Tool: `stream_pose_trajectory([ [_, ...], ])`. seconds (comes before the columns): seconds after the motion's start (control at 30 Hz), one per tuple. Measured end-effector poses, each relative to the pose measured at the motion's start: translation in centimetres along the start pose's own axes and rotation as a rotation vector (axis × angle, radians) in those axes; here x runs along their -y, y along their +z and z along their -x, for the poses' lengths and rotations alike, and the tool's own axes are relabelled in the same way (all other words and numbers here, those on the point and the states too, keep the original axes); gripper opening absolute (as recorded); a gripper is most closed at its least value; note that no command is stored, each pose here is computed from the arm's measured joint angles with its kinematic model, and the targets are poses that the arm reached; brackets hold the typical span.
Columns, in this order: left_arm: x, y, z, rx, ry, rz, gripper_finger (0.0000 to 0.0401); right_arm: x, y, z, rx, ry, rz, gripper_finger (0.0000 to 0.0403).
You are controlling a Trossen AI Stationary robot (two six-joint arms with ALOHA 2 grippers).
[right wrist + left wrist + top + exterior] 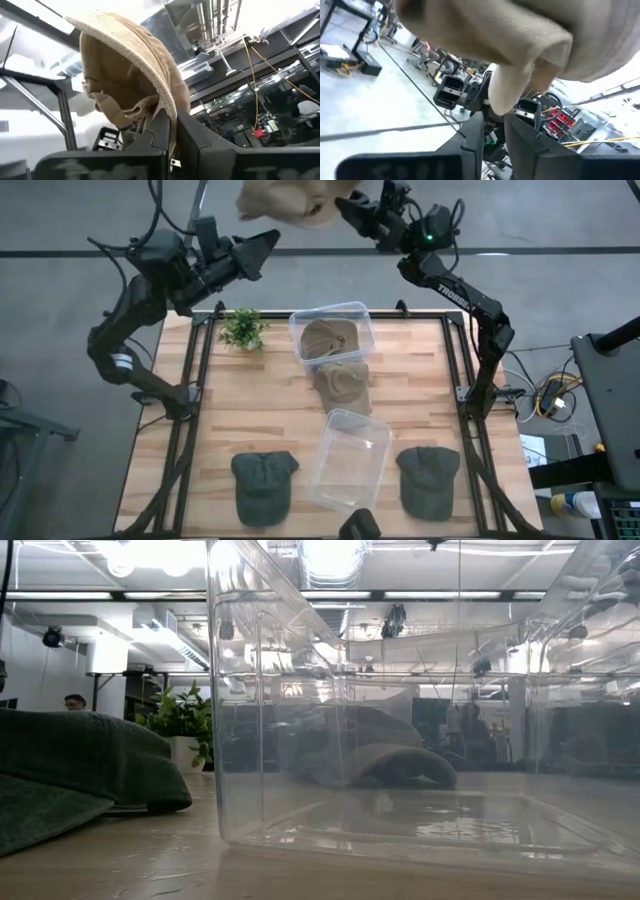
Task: Pick & Place hat
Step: Put the left brown cap into the top transparent container
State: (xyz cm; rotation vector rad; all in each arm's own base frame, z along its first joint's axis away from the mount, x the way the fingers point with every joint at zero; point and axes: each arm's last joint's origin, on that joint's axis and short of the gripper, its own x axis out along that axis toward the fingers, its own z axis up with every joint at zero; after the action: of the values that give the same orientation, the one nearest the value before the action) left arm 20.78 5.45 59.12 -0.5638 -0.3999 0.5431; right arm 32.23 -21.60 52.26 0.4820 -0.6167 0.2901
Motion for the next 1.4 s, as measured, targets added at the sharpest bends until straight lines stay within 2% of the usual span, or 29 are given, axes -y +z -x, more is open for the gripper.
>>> stream_pose_trajectory([
  [0.2,-0.4,0.5,1.2,-0.034,0.019,-0.077,0.0117,0.6,0.8,0.6,0.034,-0.035,-0.052,0.0010],
  [0.3,-0.9,-0.1,1.6,-0.112,0.060,-0.177,0.0128,0.9,2.0,1.5,0.072,-0.005,-0.156,0.0010],
  [0.37,-1.2,-0.5,1.7,-0.156,0.083,-0.201,0.0129,1.1,3.0,2.3,0.083,0.064,-0.276,0.0009],
  [0.47,-1.5,-0.8,1.8,-0.193,0.104,-0.212,0.0130,1.5,3.8,3.4,0.006,0.125,-0.440,0.0009],
  [0.53,-1.6,-1.1,1.8,-0.217,0.117,-0.223,0.0130,1.8,4.1,4.1,-0.153,0.118,-0.525,0.0009],
  [0.63,-1.8,-1.3,1.9,-0.246,0.132,-0.243,0.0130,2.6,3.7,4.8,-0.276,0.041,-0.619,0.0009],
  [0.83,-2.0,-1.4,2.2,-0.275,0.140,-0.255,0.0131,2.5,3.4,5.3,-0.297,-0.032,-0.702,0.0009],
  [0.93,-2.3,-1.4,2.7,-0.304,0.156,-0.268,0.0131,3.3,2.7,6.0,-0.324,-0.091,-0.765,0.0009],
  [1.03,-2.5,-1.3,3.3,-0.327,0.166,-0.292,0.0131,4.2,1.5,7.0,-0.329,-0.189,-0.848,0.0010],
  [1.2,-2.5,-0.9,3.7,-0.319,0.157,-0.306,0.0131,3.5,-0.5,9.4,-0.360,-0.356,-0.921,0.0011],
  [1.27,-2.5,-0.7,3.9,-0.317,0.152,-0.328,0.0131,3.2,-1.7,10.8,-0.382,-0.465,-0.959,0.0011],
  [1.4,-2.5,-0.3,4.4,-0.307,0.142,-0.349,0.0131,2.4,-3.8,13.7,-0.440,-0.671,-0.960,0.0011],
])
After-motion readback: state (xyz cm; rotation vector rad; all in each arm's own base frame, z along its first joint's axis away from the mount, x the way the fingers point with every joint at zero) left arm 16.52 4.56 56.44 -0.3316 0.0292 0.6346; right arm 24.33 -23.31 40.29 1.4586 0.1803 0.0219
